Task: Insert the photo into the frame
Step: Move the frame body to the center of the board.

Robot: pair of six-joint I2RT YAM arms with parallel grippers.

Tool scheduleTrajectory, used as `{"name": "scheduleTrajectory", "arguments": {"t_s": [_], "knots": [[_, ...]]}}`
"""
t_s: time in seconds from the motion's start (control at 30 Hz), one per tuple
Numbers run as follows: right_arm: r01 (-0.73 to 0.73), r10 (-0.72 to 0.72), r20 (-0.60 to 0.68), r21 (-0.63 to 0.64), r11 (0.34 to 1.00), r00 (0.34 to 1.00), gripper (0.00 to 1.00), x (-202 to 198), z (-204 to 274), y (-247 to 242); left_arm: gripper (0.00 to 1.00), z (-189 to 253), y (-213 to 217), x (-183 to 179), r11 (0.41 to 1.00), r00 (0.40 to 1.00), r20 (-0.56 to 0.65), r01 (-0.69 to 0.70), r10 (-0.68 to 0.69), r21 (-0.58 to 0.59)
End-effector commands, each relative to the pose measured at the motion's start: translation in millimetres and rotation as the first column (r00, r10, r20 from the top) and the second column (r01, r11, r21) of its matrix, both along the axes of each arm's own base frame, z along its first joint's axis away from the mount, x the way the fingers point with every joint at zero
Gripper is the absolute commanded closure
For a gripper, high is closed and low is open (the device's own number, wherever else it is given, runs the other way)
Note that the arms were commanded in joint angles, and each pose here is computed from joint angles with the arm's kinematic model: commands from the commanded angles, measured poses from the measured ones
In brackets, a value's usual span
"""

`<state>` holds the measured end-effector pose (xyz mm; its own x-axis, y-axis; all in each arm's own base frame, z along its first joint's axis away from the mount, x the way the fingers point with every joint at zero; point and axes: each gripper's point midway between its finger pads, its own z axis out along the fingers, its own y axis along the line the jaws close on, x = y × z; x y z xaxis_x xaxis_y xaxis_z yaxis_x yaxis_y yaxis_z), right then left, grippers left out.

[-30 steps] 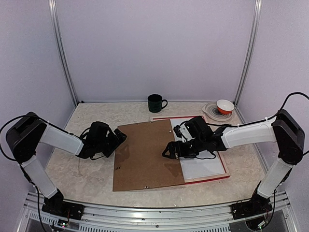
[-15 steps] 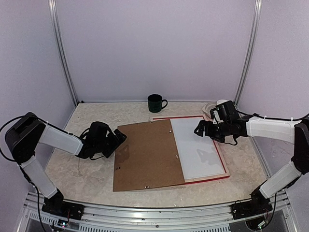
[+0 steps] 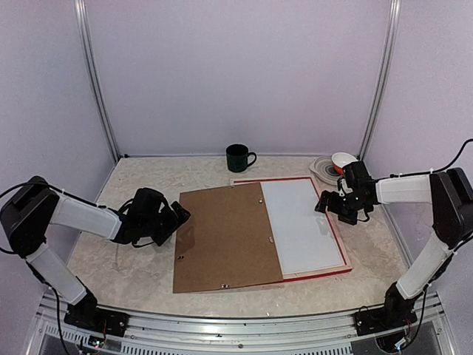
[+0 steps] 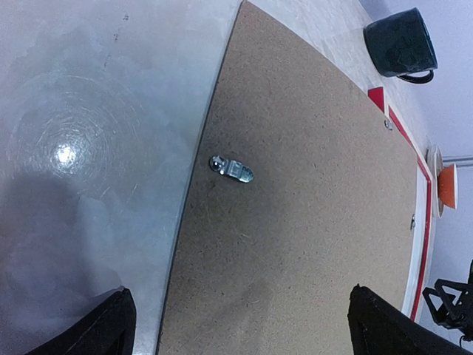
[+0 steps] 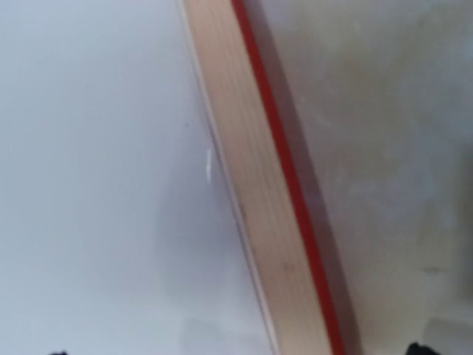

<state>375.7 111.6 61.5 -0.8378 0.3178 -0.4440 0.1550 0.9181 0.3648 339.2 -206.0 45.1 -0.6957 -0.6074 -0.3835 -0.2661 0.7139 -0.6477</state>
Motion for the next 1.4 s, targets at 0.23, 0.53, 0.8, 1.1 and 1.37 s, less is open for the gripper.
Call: {"name": "scheduleTrajectory", "arguments": {"t_s": [0.23,0.53,0.8,1.1,1.37], "knots": [[-0.162,0.158,0.044,0.131,0.978,0.987,0.01,15,-8,30,0.01,-48,8,-40,0.996,0.987,-0.159,0.037,-0.025,0.075],[-0.258,0.243,0.092,0.235,0.937,0.966,0.01,9,-5,56,0.01,-56,-1,-41,0.997,0.984,-0.175,0.048,-0.037,0.057],[-0.304,0.296,0.069,0.251,0.919,0.953,0.01,-6,-14,81,0.01,-49,4,-32,0.996,0.989,-0.149,0.031,-0.019,0.078],[-0.288,0.282,0.058,0.189,0.939,0.957,0.01,-10,-26,75,0.01,-34,13,-20,0.990,0.994,-0.104,0.005,0.010,0.142],[-0.207,0.201,0.062,0.122,0.971,0.978,0.01,9,-9,51,0.01,-7,52,-5,0.971,0.993,-0.018,-0.109,0.115,0.211]]}}
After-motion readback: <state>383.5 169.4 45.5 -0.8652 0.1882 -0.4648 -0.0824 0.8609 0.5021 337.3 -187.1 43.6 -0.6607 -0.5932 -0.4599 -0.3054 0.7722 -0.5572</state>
